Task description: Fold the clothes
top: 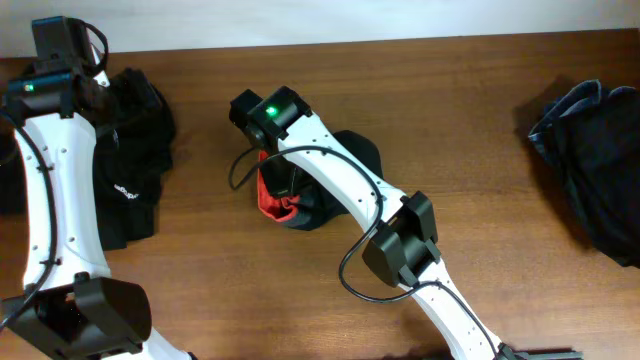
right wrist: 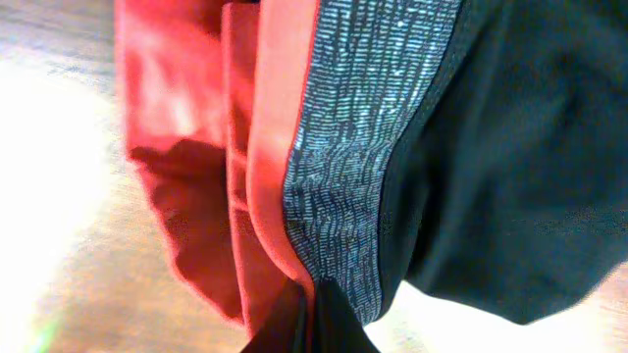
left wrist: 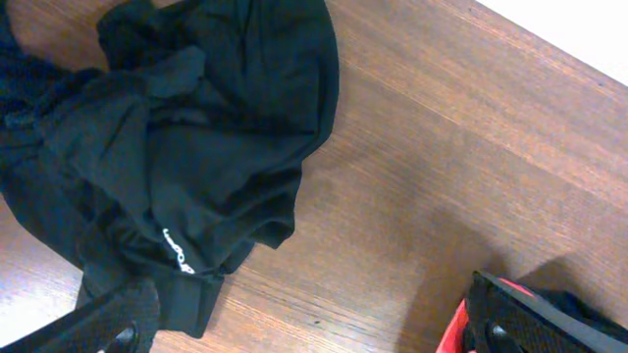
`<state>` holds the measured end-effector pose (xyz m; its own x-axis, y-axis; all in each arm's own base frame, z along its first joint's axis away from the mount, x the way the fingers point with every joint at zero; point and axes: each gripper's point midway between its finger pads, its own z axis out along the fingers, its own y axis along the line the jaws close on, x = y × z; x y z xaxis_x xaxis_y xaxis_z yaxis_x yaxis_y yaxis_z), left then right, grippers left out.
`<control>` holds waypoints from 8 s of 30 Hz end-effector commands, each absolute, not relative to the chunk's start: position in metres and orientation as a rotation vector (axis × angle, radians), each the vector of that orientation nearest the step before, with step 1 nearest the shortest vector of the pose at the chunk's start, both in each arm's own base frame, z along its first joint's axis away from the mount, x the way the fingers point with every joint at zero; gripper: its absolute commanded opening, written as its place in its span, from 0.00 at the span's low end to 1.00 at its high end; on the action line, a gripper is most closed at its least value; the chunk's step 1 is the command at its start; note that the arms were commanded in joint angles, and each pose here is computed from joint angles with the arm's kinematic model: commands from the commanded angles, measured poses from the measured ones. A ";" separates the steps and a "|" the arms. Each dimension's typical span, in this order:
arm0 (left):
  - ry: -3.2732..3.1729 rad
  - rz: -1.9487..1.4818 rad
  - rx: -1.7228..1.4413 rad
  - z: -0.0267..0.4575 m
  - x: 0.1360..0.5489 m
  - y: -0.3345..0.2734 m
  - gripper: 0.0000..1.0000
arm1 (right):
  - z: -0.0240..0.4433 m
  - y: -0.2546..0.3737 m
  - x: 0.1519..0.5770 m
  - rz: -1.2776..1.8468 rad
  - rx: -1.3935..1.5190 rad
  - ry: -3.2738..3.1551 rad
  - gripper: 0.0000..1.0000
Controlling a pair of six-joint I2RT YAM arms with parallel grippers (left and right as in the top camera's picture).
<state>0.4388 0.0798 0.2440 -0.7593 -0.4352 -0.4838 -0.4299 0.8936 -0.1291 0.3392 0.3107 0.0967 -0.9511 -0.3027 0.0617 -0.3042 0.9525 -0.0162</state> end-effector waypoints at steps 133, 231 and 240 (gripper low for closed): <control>3.251 -0.274 0.230 -0.028 0.404 -0.176 0.01 | 0.010 0.222 0.394 -1.119 0.087 -2.621 0.99; 3.219 -0.238 -0.037 -0.029 0.434 -0.101 0.01 | 0.355 -0.290 0.327 -0.992 -1.591 -3.518 0.04; 3.219 -0.238 -0.037 -0.029 0.434 -0.101 0.01 | 0.332 -0.298 0.324 -1.318 -1.263 -3.667 0.04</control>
<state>0.4453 -0.1174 -0.0007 -0.9993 -0.0223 0.0311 -0.0287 0.9742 -0.2239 0.3255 -0.3056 0.3106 -0.4341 0.7720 -0.4643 0.3697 0.6227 0.6896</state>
